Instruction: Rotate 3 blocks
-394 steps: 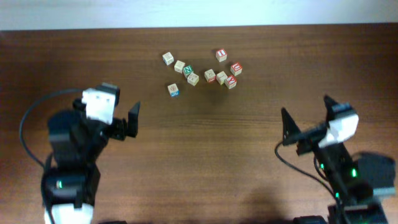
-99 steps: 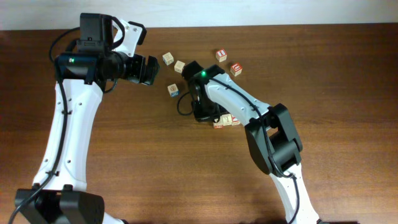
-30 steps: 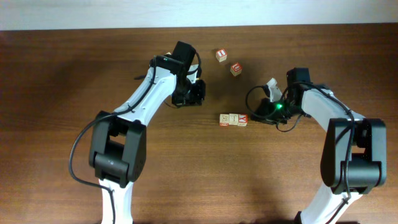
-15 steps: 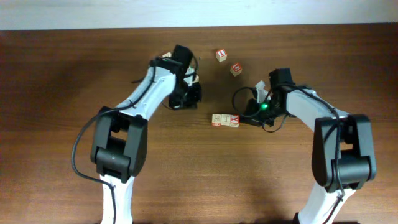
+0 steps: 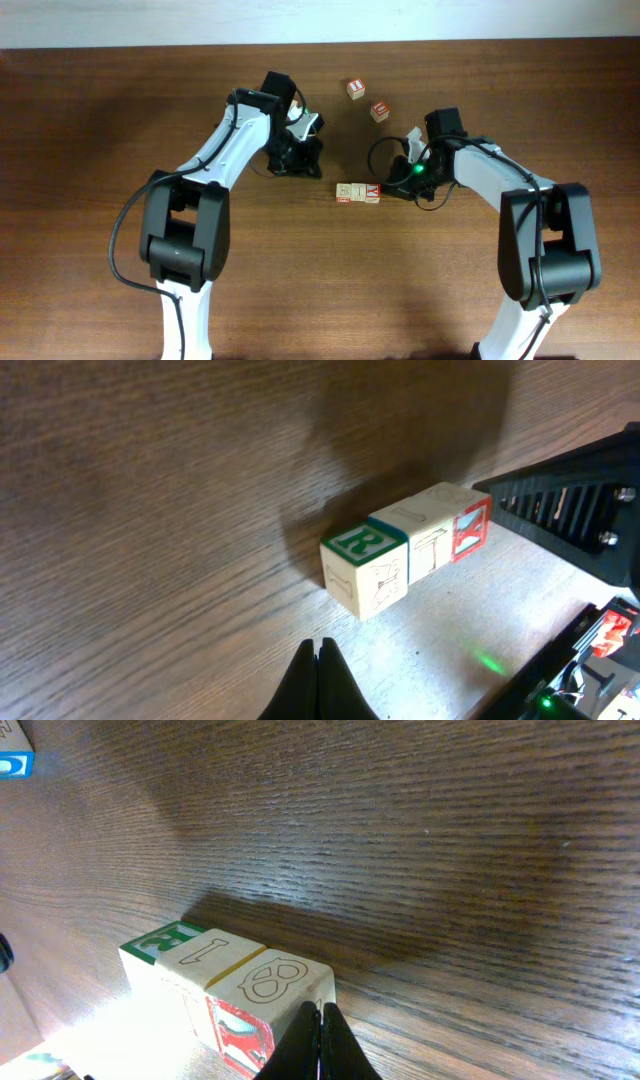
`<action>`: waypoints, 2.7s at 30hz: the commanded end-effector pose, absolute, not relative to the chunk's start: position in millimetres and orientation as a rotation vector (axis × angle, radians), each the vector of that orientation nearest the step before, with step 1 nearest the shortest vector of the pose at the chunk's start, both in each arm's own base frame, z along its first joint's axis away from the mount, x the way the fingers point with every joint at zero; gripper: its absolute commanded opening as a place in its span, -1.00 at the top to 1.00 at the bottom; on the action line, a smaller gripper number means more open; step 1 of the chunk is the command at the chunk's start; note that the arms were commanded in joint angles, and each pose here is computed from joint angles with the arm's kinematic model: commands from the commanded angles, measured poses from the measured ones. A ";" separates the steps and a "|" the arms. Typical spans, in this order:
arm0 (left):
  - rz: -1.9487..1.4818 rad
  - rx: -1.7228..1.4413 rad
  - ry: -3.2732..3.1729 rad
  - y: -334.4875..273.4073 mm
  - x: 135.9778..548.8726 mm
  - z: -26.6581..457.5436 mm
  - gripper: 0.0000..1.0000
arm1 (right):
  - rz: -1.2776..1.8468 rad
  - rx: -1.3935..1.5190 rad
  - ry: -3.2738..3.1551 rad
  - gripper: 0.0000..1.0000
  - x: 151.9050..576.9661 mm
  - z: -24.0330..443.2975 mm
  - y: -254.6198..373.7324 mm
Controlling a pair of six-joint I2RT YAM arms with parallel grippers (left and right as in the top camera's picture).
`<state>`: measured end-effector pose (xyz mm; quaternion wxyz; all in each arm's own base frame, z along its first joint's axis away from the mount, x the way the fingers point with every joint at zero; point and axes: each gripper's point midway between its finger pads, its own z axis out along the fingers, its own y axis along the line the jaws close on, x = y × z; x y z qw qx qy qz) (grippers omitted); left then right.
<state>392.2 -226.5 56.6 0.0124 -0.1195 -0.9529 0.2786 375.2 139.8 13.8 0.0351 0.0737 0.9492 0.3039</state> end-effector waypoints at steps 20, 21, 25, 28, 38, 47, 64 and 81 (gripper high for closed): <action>0.923 -0.066 -2.905 -265.7 371.1 19.2 1.00 | 0.948 0.206 2.927 0.91 372.3 8.0 143.7; 0.917 -0.061 -2.899 -265.0 369.3 18.9 1.00 | 0.948 0.206 2.928 0.92 372.0 7.9 143.7; 0.913 -0.050 -2.868 -264.5 362.9 19.5 1.00 | 0.948 0.209 2.934 0.92 370.7 7.7 143.5; 0.936 -0.050 -2.846 -266.9 360.3 21.7 1.00 | 0.948 0.210 2.935 0.92 370.7 7.7 143.5; 0.796 -0.020 -2.874 -251.9 355.0 12.7 1.00 | 0.948 0.210 2.935 0.92 370.7 7.7 143.5; 0.826 -0.011 -2.823 -255.1 347.0 16.4 1.00 | 0.948 0.210 2.935 0.92 370.6 7.6 143.5; 0.918 -0.040 -2.833 -265.0 356.3 21.2 1.00 | 0.990 0.226 2.967 0.92 361.0 8.8 146.6; 0.912 -0.036 -2.828 -264.2 354.7 20.9 1.00 | 1.318 -0.008 2.715 0.92 363.1 32.4 109.8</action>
